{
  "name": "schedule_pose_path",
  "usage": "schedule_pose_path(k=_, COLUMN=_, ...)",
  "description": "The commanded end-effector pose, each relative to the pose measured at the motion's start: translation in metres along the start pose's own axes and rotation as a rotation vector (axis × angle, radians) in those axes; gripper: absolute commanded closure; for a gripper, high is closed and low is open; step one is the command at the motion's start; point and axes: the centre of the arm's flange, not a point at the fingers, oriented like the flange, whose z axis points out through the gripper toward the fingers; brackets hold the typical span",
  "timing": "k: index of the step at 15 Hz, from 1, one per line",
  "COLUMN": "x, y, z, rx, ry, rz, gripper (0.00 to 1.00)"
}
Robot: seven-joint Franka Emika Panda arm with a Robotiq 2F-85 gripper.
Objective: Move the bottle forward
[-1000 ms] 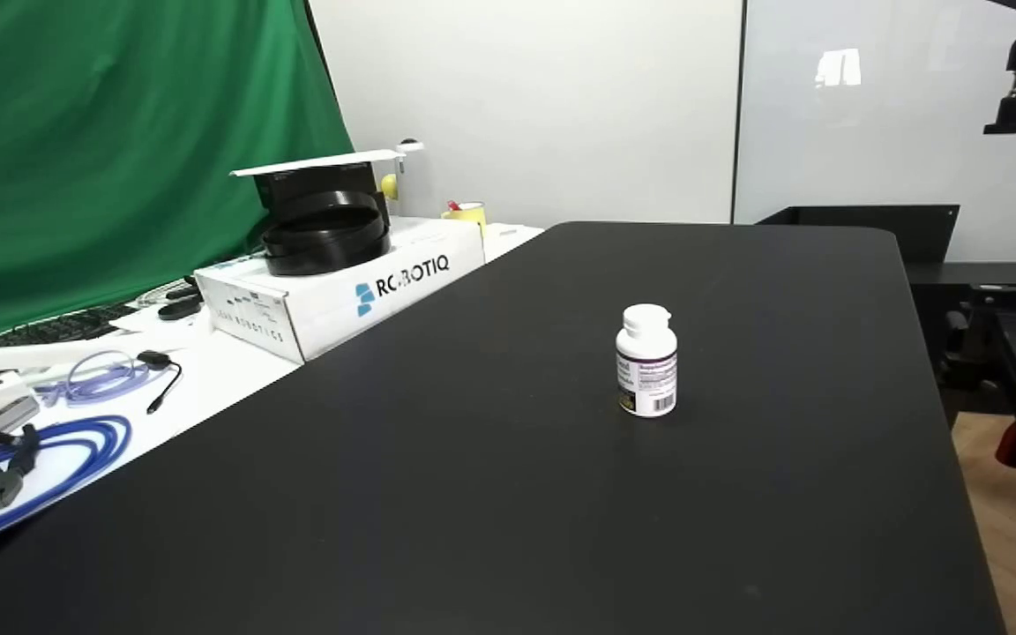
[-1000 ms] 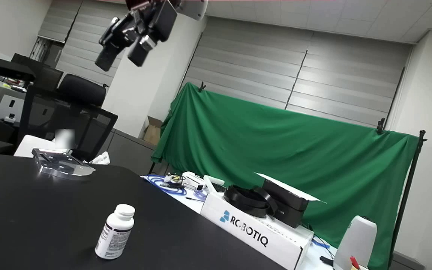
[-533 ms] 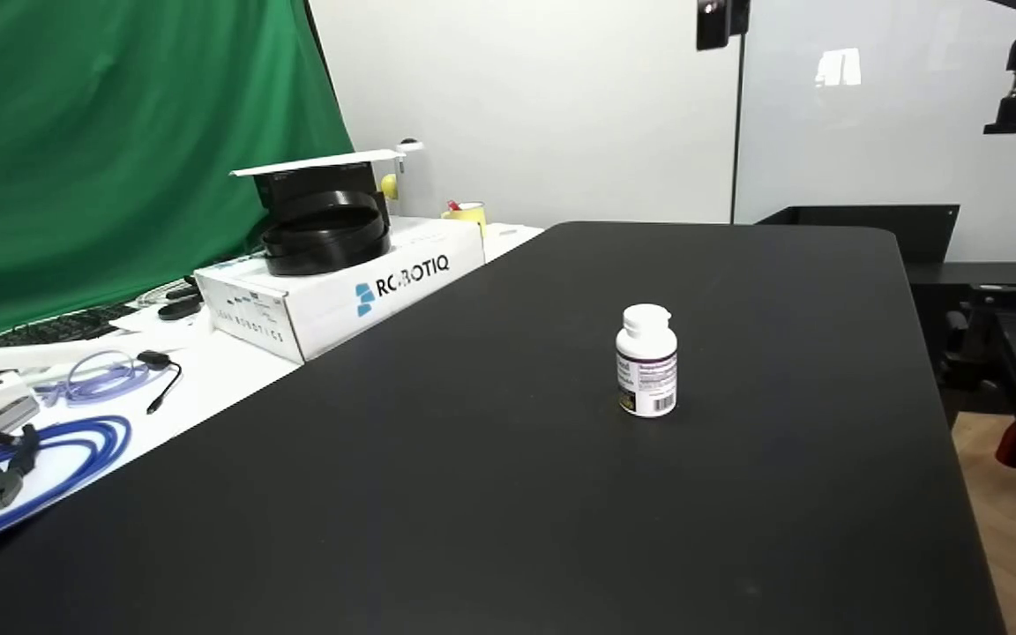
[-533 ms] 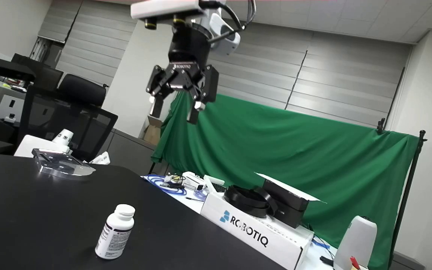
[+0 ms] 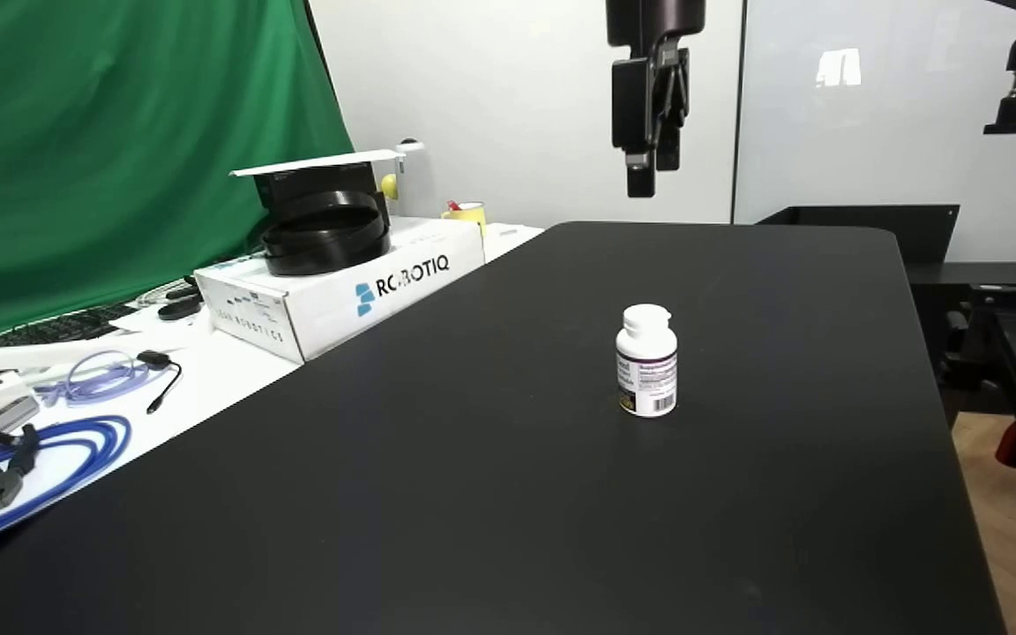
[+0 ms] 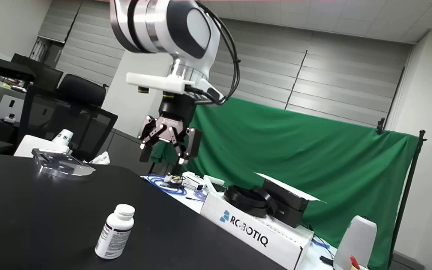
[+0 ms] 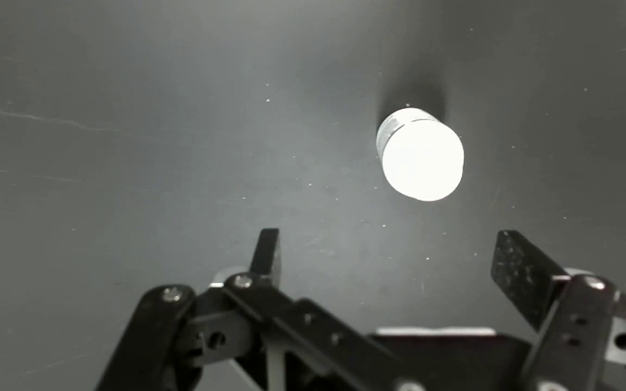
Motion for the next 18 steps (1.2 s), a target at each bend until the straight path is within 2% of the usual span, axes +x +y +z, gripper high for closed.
schedule_pose_path(k=1, x=0.011, y=-0.033, z=0.016, rx=0.049, ry=-0.02, rz=0.007, gripper=0.0)
schedule_pose_path(k=2, x=0.01, y=-0.039, z=0.02, rx=0.058, ry=-0.064, rz=-0.009, gripper=0.0)
schedule_pose_path(k=3, x=0.002, y=-0.03, z=0.019, rx=0.041, ry=-0.031, rz=-0.018, gripper=0.0)
schedule_pose_path(k=5, x=0.001, y=-0.04, z=0.025, rx=0.05, ry=-0.053, rz=-0.03, gripper=0.0)
schedule_pose_path(k=9, x=0.002, y=-0.04, z=0.024, rx=0.05, ry=-0.054, rz=-0.03, gripper=0.0)
schedule_pose_path(k=14, x=0.004, y=-0.037, z=0.062, rx=0.004, ry=-0.027, rz=-0.042, gripper=0.0)
schedule_pose_path(k=18, x=0.002, y=-0.039, z=0.087, rx=0.013, ry=-0.02, rz=-0.06, gripper=0.0)
